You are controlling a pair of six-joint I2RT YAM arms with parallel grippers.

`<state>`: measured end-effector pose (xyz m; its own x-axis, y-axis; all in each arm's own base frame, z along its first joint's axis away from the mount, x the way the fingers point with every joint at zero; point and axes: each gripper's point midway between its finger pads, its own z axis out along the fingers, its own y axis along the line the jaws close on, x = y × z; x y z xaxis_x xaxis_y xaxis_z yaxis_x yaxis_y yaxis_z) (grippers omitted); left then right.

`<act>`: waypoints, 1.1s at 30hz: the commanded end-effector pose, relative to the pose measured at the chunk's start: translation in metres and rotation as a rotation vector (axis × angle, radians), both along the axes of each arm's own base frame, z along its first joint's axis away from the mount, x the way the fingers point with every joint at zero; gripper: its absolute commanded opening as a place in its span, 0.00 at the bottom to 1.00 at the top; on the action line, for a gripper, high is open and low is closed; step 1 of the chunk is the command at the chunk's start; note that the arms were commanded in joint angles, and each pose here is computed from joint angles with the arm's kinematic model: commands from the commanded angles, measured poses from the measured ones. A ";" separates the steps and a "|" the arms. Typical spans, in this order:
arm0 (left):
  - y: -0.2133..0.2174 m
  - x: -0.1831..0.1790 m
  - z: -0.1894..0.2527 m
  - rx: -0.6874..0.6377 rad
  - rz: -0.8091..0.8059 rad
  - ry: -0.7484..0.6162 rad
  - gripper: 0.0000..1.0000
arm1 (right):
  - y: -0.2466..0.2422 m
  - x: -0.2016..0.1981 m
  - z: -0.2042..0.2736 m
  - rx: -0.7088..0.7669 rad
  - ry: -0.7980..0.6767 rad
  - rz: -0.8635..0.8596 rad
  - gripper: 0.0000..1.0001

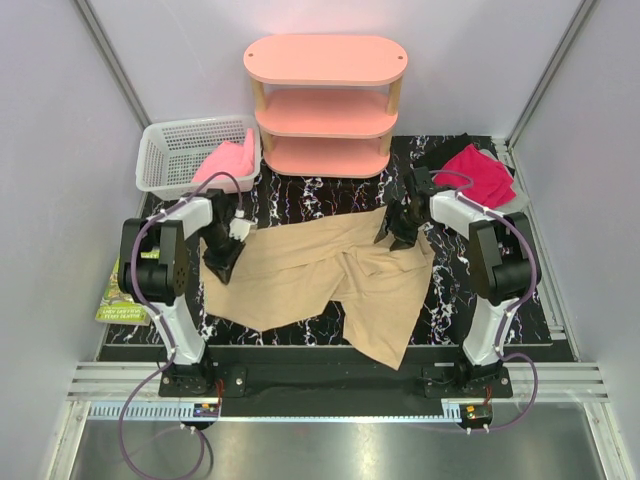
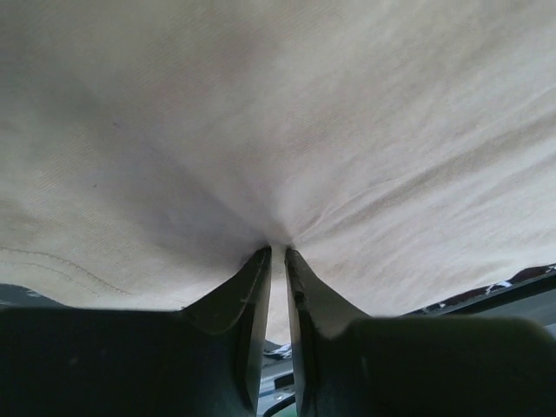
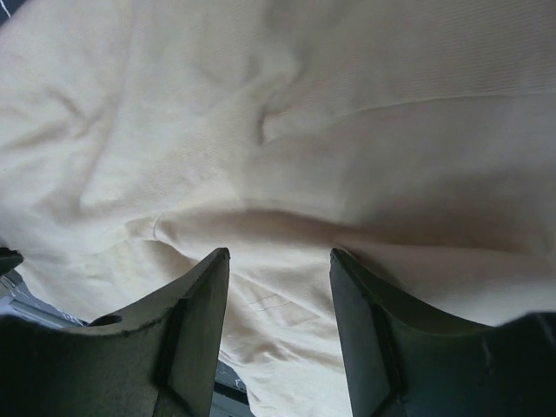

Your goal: Fold and stack the t-shirts

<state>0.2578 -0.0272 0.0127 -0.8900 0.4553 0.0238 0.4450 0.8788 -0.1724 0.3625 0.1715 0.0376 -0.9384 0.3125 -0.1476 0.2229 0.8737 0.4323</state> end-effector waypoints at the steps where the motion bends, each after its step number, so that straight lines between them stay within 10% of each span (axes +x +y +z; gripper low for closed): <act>1: 0.046 0.035 -0.016 0.139 -0.020 -0.051 0.20 | -0.013 0.004 -0.005 -0.023 0.009 -0.038 0.58; 15: 0.040 0.094 0.019 0.158 0.008 -0.164 0.20 | -0.059 0.033 -0.042 -0.054 0.096 -0.129 0.56; 33: 0.011 0.040 0.028 0.089 -0.042 -0.172 0.20 | -0.083 -0.015 -0.013 -0.092 0.062 -0.161 0.59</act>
